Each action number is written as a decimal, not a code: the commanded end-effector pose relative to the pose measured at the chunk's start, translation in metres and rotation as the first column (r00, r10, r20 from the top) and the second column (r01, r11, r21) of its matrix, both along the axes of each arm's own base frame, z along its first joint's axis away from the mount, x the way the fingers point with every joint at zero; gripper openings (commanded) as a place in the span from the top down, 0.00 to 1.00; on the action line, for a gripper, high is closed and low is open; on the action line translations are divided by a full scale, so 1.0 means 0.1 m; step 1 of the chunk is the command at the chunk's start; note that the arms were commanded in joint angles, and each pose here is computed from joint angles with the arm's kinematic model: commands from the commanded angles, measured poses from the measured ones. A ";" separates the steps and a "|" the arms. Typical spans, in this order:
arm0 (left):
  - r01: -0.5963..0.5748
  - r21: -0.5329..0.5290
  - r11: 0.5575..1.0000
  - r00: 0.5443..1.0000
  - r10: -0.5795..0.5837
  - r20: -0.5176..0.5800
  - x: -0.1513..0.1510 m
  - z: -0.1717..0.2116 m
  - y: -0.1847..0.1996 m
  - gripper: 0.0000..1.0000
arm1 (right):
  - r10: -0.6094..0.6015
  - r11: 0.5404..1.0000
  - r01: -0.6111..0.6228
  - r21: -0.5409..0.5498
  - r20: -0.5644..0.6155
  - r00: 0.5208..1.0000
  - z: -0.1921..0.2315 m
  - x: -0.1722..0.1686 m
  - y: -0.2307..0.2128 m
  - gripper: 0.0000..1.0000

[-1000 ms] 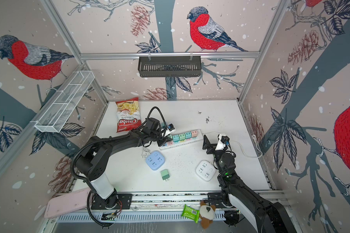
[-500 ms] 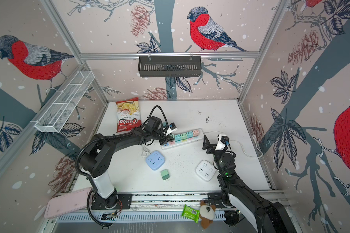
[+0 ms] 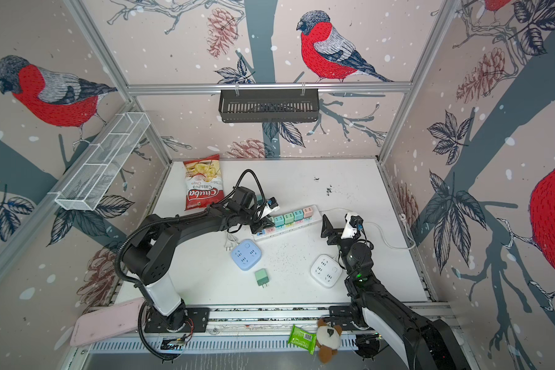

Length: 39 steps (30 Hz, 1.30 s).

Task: Insert the plug
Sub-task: 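Lower and press the light-green adapter into the socket beside the teal adapter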

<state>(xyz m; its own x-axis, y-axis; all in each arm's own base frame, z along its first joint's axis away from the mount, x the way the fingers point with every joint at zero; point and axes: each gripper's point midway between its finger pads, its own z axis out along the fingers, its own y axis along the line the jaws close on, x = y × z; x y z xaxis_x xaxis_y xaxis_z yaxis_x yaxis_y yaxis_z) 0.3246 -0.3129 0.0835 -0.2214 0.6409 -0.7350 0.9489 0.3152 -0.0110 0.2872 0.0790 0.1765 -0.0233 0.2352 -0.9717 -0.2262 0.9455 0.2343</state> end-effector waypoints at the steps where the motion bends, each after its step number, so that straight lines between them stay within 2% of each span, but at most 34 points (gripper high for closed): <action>1: 0.050 -0.028 0.998 0.999 -0.051 -0.020 -0.11 0.02 -0.03 1.00 | 0.010 1.000 -0.011 0.013 0.036 0.999 0.09 -0.02 0.01 0.08; 14: -0.015 -0.038 0.999 0.995 0.011 -0.100 -0.07 -0.25 0.01 1.00 | 0.006 1.000 -0.006 0.017 0.041 0.999 0.09 -0.03 0.00 0.08; 24: -0.056 -0.032 0.998 0.996 0.053 -0.075 -0.07 -0.28 0.08 1.00 | 0.007 1.000 -0.008 0.017 0.041 0.999 0.10 -0.02 0.01 0.08; 28: -0.048 -0.024 0.999 0.999 0.048 -0.027 -0.07 -0.30 0.07 1.00 | 0.013 1.000 -0.013 0.012 0.033 0.999 0.08 -0.02 0.02 0.08; 37: -0.067 -0.022 0.998 0.998 0.066 -0.018 0.00 -0.32 0.05 1.00 | 0.011 1.000 -0.011 0.014 0.034 0.999 0.09 -0.01 0.02 0.08; 39: -0.066 -0.041 0.997 0.998 0.066 -0.001 0.03 -0.22 0.02 0.85 | 0.017 1.000 -0.018 0.011 0.031 0.999 0.08 -0.01 0.03 0.08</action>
<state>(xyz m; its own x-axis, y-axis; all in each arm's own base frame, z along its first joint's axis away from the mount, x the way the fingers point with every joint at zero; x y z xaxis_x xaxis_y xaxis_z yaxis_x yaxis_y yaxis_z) 0.3277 -0.3189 0.0701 -0.2304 0.5580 -0.7972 0.9375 0.3469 -0.0282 0.2869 0.0804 0.1762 -0.0262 0.2345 -0.9718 -0.2335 0.9438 0.2340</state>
